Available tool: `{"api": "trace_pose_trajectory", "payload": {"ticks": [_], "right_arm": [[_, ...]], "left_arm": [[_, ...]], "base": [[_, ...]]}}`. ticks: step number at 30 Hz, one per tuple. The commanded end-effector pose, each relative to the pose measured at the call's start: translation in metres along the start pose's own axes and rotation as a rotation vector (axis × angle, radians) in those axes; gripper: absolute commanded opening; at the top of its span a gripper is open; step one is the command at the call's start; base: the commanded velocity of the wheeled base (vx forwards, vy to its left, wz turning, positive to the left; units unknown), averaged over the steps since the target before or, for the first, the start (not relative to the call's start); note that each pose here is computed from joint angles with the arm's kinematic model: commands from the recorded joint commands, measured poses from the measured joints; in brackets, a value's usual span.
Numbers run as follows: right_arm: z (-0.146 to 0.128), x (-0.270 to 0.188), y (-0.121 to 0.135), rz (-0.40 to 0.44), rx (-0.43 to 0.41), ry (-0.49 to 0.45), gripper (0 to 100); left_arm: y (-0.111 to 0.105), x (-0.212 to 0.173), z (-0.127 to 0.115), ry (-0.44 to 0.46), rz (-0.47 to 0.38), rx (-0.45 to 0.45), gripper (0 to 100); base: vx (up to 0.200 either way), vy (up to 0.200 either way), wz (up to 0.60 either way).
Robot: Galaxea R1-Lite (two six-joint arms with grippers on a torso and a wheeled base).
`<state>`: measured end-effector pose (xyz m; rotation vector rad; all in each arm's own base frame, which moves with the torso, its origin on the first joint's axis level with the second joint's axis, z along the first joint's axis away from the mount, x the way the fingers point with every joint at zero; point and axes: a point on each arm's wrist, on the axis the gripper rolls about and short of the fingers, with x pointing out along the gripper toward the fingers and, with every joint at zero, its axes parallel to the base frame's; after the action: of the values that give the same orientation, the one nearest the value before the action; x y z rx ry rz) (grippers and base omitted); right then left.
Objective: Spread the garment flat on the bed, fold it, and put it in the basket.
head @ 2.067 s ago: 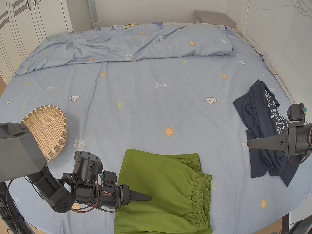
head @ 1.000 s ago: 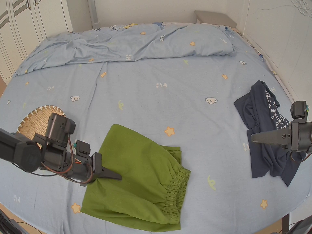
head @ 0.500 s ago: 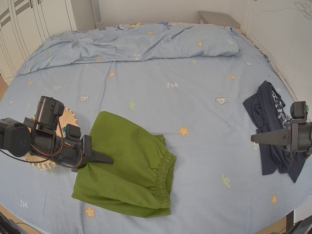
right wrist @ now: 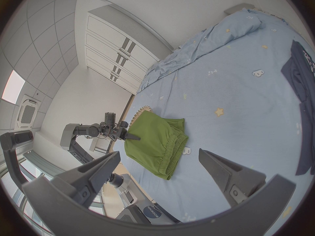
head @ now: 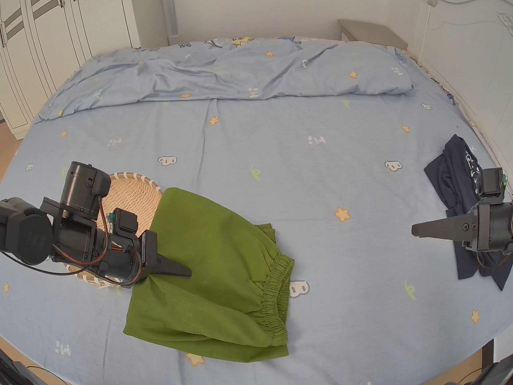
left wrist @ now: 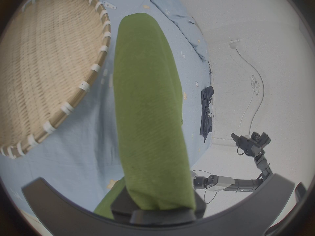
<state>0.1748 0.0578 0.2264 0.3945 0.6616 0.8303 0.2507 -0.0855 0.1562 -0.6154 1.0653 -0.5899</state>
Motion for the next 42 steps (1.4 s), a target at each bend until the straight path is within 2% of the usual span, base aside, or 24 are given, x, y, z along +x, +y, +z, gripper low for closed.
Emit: {"api": "trace_pose_trajectory", "payload": {"ticks": [1, 2, 5, 7, 8, 10, 11, 15, 16, 18, 19, 21, 27, 30, 37, 39, 42], "right_arm": [[-0.001, -0.001, 0.001, 0.003, -0.004, -0.002, 100], [-0.001, -0.001, 0.001, 0.003, -0.004, -0.002, 100], [-0.002, -0.001, 0.002, 0.005, -0.006, 0.0, 100], [-0.003, -0.001, 0.002, 0.001, -0.006, 0.001, 100], [-0.003, -0.001, 0.003, 0.002, -0.009, 0.002, 100], [-0.003, -0.001, 0.003, 0.001, -0.01, 0.001, 100], [-0.003, -0.001, 0.003, 0.001, -0.01, 0.001, 100], [-0.002, -0.001, 0.002, -0.003, -0.01, -0.001, 100], [-0.002, -0.001, 0.002, -0.003, -0.01, -0.001, 100], [-0.002, -0.001, 0.003, -0.003, -0.013, -0.002, 100], [-0.002, -0.001, 0.003, -0.003, -0.013, -0.002, 100], [-0.002, -0.001, 0.003, -0.008, -0.02, -0.005, 100], [-0.002, -0.001, 0.002, -0.008, -0.02, -0.005, 100], [-0.003, 0.0, 0.002, -0.006, -0.022, -0.004, 100], [-0.004, 0.001, 0.004, 0.004, -0.027, 0.004, 100], [-0.004, 0.001, 0.004, 0.005, -0.028, 0.005, 100], [-0.005, 0.001, 0.004, 0.006, -0.028, 0.007, 100]], "left_arm": [[-0.013, -0.002, -0.005, -0.009, -0.007, 0.058, 0], [-0.026, -0.003, -0.006, -0.019, -0.024, 0.121, 0], [-0.042, -0.014, -0.001, -0.053, -0.054, 0.221, 0], [-0.046, -0.018, 0.002, -0.058, -0.054, 0.248, 0], [-0.057, -0.026, 0.01, -0.069, -0.056, 0.301, 0], [-0.069, -0.035, 0.018, -0.074, -0.056, 0.343, 0], [-0.069, -0.035, 0.018, -0.074, -0.056, 0.343, 0], [-0.088, -0.055, 0.032, -0.119, -0.052, 0.499, 0], [-0.088, -0.056, 0.033, -0.122, -0.053, 0.501, 0], [-0.092, -0.07, 0.044, -0.191, -0.046, 0.532, 0], [-0.092, -0.07, 0.044, -0.191, -0.046, 0.532, 0], [-0.091, -0.087, 0.051, -0.266, -0.026, 0.534, 0], [-0.057, -0.127, 0.079, -0.5, 0.061, 0.471, 0], [-0.036, -0.136, 0.081, -0.542, 0.098, 0.385, 0], [0.023, -0.124, 0.062, -0.488, 0.192, 0.222, 0], [0.035, -0.117, 0.053, -0.455, 0.202, 0.18, 0], [0.058, -0.103, 0.033, -0.378, 0.225, 0.068, 0]], "base": [[0.0, 0.0, 0.0], [0.0, 0.0, 0.0], [0.0, 0.0, 0.0], [0.0, 0.0, 0.0], [0.0, 0.0, 0.0], [0.0, 0.0, 0.0], [0.0, 0.0, 0.0], [0.0, 0.0, 0.0], [0.0, 0.0, 0.0], [0.0, 0.0, 0.0], [0.0, 0.0, 0.0], [0.0, 0.0, 0.0], [0.0, 0.0, 0.0], [0.0, 0.0, 0.0], [0.0, 0.0, 0.0], [0.0, 0.0, 0.0], [0.0, 0.0, 0.0]]}}
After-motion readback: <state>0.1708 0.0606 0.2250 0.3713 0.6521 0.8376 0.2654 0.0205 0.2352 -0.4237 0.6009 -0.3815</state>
